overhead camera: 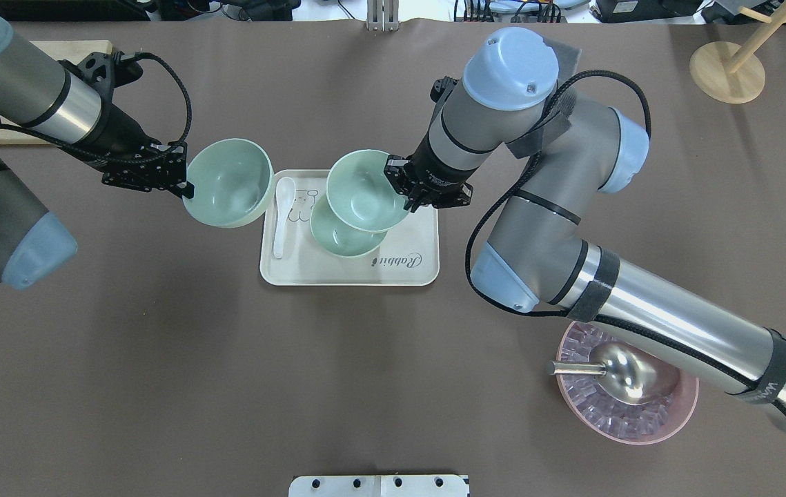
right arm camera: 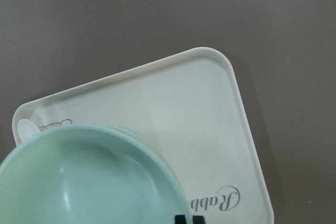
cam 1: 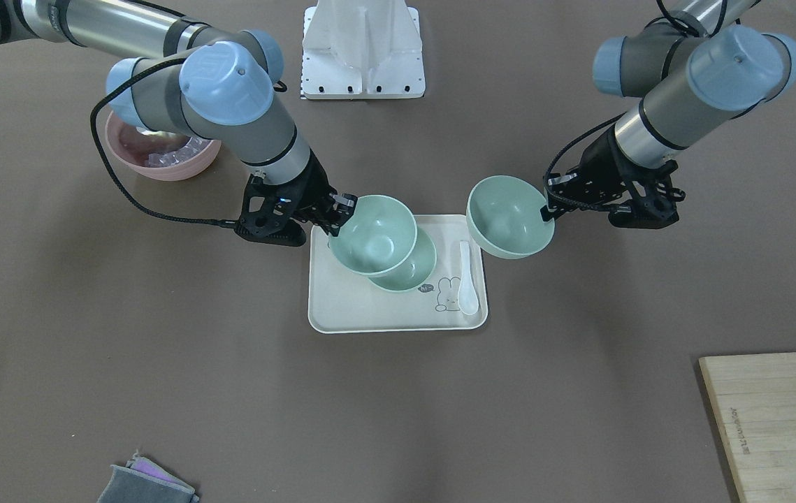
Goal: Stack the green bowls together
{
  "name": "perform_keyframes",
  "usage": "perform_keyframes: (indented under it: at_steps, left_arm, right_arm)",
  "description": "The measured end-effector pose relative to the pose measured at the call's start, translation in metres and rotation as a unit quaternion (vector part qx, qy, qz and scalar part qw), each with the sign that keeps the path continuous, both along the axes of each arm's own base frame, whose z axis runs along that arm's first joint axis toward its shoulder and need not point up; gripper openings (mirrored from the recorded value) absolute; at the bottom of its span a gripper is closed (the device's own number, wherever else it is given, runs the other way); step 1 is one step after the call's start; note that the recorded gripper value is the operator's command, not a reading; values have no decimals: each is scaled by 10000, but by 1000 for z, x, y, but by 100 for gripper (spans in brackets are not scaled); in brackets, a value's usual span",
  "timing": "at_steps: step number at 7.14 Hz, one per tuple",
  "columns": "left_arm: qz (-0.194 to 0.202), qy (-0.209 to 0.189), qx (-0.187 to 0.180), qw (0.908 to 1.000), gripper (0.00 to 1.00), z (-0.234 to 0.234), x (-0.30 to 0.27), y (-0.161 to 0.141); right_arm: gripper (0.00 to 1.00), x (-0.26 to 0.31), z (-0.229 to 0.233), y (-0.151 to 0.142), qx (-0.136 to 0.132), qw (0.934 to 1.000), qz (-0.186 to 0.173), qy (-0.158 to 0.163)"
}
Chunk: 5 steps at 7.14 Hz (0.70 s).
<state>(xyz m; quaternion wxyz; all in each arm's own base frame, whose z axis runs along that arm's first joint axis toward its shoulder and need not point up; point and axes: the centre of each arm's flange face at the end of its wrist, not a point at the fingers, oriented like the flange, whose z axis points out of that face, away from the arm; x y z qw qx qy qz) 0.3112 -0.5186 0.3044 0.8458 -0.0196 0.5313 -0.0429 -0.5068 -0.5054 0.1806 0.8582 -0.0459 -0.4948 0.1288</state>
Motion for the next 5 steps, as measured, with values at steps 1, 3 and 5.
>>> perform_keyframes:
  at_steps: [1, 3, 5]
  left_arm:
    - [-10, 62, -39, 10000, 0, -5, -4, -2]
    - [-104, 171, -170, 9997, 0, -26, 0, -9]
    - [-202, 266, -383, 9987, 0, -53, 18, -19]
  right_arm:
    - [0, -15, 0, 4, 61, 10000, 30, -8]
    - [100, -29, 3, 9, 71, 9999, 59, -64]
    - [100, -20, 5, 1, -40, 9998, 77, -159]
